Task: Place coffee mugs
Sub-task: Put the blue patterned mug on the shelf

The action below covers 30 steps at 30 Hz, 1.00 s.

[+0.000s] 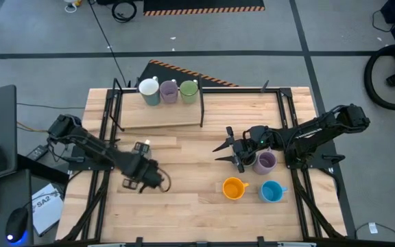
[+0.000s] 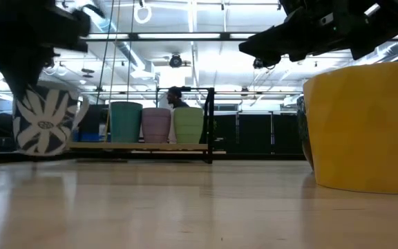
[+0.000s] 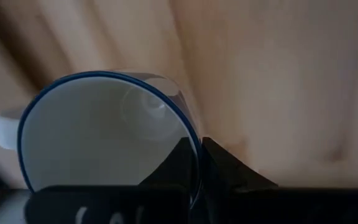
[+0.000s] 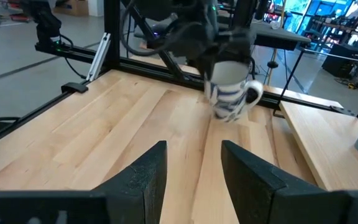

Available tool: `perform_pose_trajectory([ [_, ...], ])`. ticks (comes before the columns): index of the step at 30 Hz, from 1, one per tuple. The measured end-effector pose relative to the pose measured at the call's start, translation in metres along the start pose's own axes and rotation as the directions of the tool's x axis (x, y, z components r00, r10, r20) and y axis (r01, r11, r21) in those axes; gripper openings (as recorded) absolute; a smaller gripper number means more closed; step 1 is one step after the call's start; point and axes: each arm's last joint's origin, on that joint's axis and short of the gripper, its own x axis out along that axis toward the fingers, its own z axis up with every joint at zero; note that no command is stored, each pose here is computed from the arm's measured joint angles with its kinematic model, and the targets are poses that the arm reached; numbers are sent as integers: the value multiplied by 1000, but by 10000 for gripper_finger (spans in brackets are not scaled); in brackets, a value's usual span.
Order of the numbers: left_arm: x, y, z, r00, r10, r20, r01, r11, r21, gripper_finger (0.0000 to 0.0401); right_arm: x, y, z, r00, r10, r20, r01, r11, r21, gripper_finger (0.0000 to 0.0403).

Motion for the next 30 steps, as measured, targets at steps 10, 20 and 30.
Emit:
perform_pose_trajectory([
  [10,-10,2,-18,991,130,-30,-131,991,-35,24,0,0,0,1000,0,-1,0,1000,0,158],
  [20,-21,66,-45,998,0,64,22,942,-334,24,0,0,0,1000,-1,1,1,1000,12,158],
  [30,-5,133,-68,997,-39,59,60,911,-408,25,0,1,-6,998,0,-64,0,1000,10,158],
])
